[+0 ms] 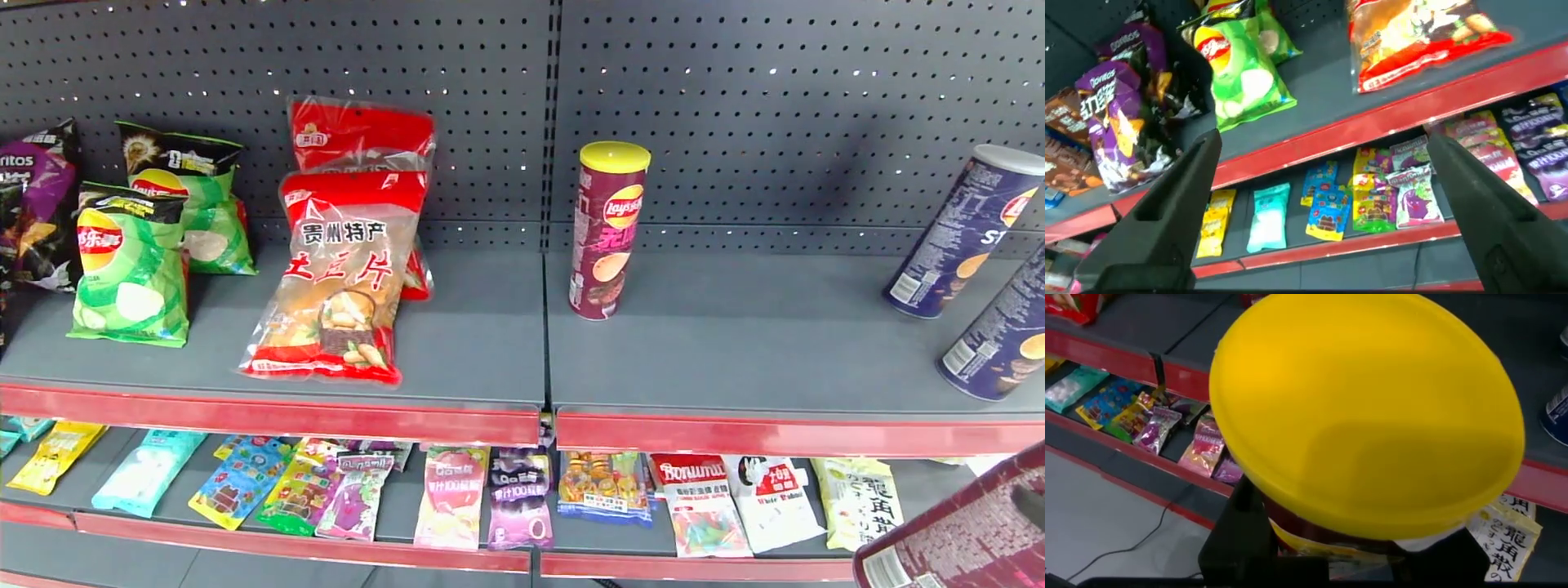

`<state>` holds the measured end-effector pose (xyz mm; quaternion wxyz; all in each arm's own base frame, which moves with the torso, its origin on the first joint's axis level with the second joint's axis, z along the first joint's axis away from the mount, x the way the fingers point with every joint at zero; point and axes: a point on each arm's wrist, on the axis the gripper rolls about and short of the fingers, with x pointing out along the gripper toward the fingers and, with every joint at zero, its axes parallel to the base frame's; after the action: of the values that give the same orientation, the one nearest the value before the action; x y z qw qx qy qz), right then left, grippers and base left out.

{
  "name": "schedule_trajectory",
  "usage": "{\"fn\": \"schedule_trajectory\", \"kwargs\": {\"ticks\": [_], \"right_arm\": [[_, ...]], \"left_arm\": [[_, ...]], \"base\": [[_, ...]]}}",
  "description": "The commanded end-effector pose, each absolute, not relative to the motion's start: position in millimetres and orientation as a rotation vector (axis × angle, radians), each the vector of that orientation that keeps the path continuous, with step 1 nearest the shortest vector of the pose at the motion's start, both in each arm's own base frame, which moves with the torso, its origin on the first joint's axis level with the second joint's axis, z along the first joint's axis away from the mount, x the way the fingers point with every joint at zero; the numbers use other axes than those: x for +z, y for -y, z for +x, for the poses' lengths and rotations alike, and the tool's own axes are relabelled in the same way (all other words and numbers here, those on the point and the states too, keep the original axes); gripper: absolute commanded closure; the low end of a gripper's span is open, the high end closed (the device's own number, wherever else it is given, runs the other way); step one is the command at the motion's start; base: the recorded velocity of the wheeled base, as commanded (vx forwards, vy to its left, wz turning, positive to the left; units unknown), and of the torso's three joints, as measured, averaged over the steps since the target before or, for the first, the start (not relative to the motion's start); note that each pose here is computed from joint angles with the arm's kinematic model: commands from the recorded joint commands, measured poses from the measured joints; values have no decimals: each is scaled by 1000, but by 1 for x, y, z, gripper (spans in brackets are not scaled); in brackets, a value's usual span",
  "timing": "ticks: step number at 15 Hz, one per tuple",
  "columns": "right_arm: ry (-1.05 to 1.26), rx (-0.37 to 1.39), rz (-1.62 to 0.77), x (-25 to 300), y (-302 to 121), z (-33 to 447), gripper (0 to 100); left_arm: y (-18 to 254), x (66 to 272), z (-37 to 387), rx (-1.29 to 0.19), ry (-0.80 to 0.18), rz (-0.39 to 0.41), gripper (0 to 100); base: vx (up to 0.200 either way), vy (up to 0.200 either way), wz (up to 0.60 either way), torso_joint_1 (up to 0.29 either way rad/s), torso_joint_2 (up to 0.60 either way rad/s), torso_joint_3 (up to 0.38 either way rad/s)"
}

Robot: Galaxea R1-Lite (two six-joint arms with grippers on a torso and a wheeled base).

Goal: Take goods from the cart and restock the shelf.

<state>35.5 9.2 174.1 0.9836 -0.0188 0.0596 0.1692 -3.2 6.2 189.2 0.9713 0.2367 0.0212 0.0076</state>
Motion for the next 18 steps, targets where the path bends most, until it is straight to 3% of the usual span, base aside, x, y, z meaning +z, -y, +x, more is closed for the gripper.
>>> {"fn": "schedule_trajectory", "kwargs": {"ticks": [1,3,6,13,15,18], "right_arm": [[-128,341,-38,174,-9,37,100],[-131,349,-38,174,-10,37,100],[-134,358,-39,173,-10,38,100],[-152,360,-38,172,-11,41,100],[-158,362,-38,172,-11,42,100],[-160,362,-38,173,-11,43,100]], "left_arm": [[-6,189,-2,8,-47,478,0],[-6,189,-1,6,-54,480,0],[-5,188,0,4,-63,482,0],[-5,186,1,-6,-72,485,0],[-5,186,2,-6,-73,486,0],[-5,186,1,-6,-72,485,0]], "base": [[0,0,0,0,0,0],[0,0,0,0,0,0],[200,0,0,-7,1,5],[0,0,0,0,0,0],[200,0,0,5,5,0],[0,0,0,0,0,0]]}}
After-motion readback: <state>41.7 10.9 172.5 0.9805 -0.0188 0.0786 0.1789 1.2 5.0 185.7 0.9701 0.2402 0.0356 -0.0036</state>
